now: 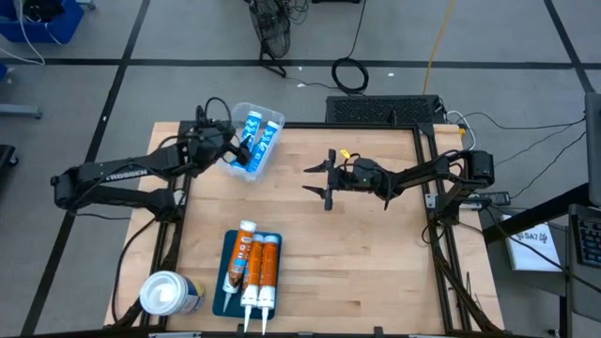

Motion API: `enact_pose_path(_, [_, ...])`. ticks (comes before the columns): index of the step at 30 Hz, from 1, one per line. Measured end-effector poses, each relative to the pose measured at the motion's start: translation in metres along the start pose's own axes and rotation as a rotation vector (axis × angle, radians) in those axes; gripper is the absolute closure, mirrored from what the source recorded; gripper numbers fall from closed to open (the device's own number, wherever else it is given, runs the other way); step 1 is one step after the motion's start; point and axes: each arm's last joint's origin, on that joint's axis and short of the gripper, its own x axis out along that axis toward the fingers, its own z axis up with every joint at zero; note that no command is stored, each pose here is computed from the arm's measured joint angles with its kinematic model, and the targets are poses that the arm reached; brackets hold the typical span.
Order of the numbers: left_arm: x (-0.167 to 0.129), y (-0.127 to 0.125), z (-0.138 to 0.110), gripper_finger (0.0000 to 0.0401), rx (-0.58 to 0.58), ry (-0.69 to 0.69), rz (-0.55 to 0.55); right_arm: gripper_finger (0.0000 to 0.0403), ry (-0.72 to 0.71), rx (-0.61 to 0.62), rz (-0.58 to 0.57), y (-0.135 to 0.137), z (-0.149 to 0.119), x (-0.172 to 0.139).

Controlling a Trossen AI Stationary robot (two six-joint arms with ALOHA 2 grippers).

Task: Pick & place silicon tubes, Sealant and Lysol wipes
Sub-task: Return to Home Position

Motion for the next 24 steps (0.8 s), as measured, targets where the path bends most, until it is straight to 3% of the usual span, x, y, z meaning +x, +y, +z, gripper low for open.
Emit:
enact_pose_path(6, [-0.025, 0.006, 0.007, 0.0038, -0.017, -0.078, -0.057, 0.0190, 0.003, 0.000, -0.001, 0.000, 0.000, 0.000])
enact_pose_path(16, [-0.064, 0.019, 0.001, 0.0038, 0.043, -0.111, -0.335, 0.0190, 0.008, 0.000, -0.040, -0.002, 0.002, -0.001])
enact_pose_path(24, [-0.088, 0.031, -0.011, 0.0038, 0.043, -0.149, -0.453, 0.0190, 0.084, 0.007, -0.061, -0.008, 0.034, -0.025])
